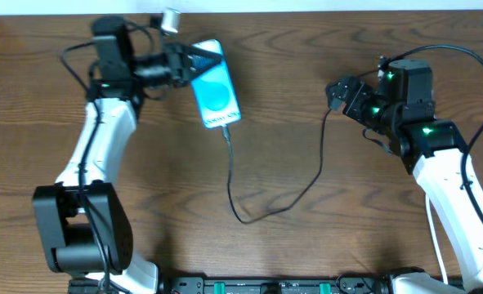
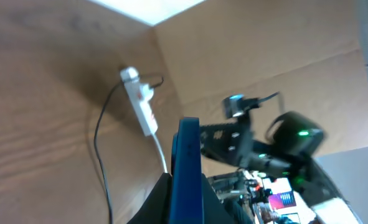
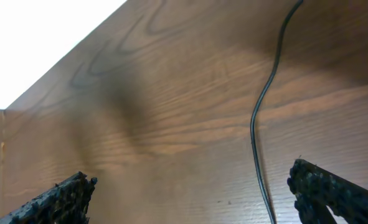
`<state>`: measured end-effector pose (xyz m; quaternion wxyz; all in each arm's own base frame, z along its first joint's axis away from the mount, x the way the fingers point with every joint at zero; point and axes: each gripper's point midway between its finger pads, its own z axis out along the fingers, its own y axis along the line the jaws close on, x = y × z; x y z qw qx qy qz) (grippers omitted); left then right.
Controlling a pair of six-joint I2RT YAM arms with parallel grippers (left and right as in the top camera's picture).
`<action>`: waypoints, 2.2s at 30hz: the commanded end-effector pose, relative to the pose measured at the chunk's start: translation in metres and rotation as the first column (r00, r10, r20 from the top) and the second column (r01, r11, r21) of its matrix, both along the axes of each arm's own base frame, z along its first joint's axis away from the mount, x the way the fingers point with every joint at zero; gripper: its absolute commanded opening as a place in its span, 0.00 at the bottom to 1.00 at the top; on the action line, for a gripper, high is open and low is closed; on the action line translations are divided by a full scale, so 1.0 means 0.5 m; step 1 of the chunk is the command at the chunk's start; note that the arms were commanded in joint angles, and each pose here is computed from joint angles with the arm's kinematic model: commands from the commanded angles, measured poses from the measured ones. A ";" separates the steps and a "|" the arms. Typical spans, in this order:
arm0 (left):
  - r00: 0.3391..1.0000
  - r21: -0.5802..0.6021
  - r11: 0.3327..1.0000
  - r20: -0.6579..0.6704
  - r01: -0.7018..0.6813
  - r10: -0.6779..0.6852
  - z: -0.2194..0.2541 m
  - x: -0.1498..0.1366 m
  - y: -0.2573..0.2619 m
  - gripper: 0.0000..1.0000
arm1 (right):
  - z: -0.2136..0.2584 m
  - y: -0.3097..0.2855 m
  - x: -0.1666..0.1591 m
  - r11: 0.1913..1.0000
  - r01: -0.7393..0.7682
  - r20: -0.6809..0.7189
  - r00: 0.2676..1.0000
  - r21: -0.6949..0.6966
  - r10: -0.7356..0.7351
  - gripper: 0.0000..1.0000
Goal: Plug charger to phone and switch on socket
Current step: 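Open the right gripper and retract it to the right, then lower the plugged-in phone onto the table with the left gripper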
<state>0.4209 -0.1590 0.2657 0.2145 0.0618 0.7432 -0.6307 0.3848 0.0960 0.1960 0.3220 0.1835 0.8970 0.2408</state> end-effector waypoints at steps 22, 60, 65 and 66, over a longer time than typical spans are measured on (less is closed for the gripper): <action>0.939 0.453 0.883 -0.341 0.123 0.044 -0.425 -0.098 -0.185 0.07 | 0.012 -0.019 0.003 0.999 0.019 0.026 1.000 -0.049 -0.018 0.99; 0.902 0.465 0.871 -0.427 0.161 0.061 -0.504 -0.110 -0.181 0.27 | 0.012 -0.017 0.003 0.999 0.018 0.026 1.000 -0.049 -0.016 0.99; 0.902 0.465 0.871 -0.428 0.161 0.062 -0.504 -0.111 -0.180 0.62 | 0.012 -0.017 0.003 0.999 0.018 0.026 1.000 -0.049 -0.016 0.99; 0.902 0.465 0.871 -0.428 0.161 0.062 -0.504 -0.111 -0.180 0.67 | 0.012 -0.017 0.003 0.999 0.018 0.026 1.000 -0.049 -0.016 0.99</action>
